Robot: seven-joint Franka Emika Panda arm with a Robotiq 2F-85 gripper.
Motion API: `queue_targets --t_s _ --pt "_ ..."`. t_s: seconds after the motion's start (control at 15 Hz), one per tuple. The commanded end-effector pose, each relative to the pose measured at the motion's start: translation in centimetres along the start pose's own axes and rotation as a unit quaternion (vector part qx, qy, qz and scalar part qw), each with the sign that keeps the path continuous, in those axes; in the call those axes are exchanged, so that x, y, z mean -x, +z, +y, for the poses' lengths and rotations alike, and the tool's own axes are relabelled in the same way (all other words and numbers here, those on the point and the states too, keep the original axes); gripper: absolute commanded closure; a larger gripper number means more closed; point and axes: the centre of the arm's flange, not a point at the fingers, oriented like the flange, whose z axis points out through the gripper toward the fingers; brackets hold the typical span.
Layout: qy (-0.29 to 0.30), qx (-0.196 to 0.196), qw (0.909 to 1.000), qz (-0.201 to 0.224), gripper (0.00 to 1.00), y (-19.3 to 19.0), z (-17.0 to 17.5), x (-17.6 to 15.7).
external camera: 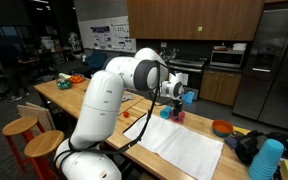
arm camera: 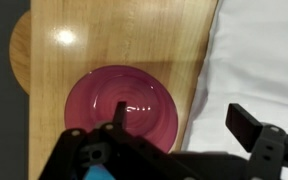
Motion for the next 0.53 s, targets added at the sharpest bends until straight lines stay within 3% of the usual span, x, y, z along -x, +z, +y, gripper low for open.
queue_targets --t_s 0.0,0.47 --pt "0.007 0.004 0.9997 -0.024 0.0 0.7 0.8 -0.2" --pt "0.025 0.018 0.9992 -0.026 0.0 1.1 0.9 -1.2"
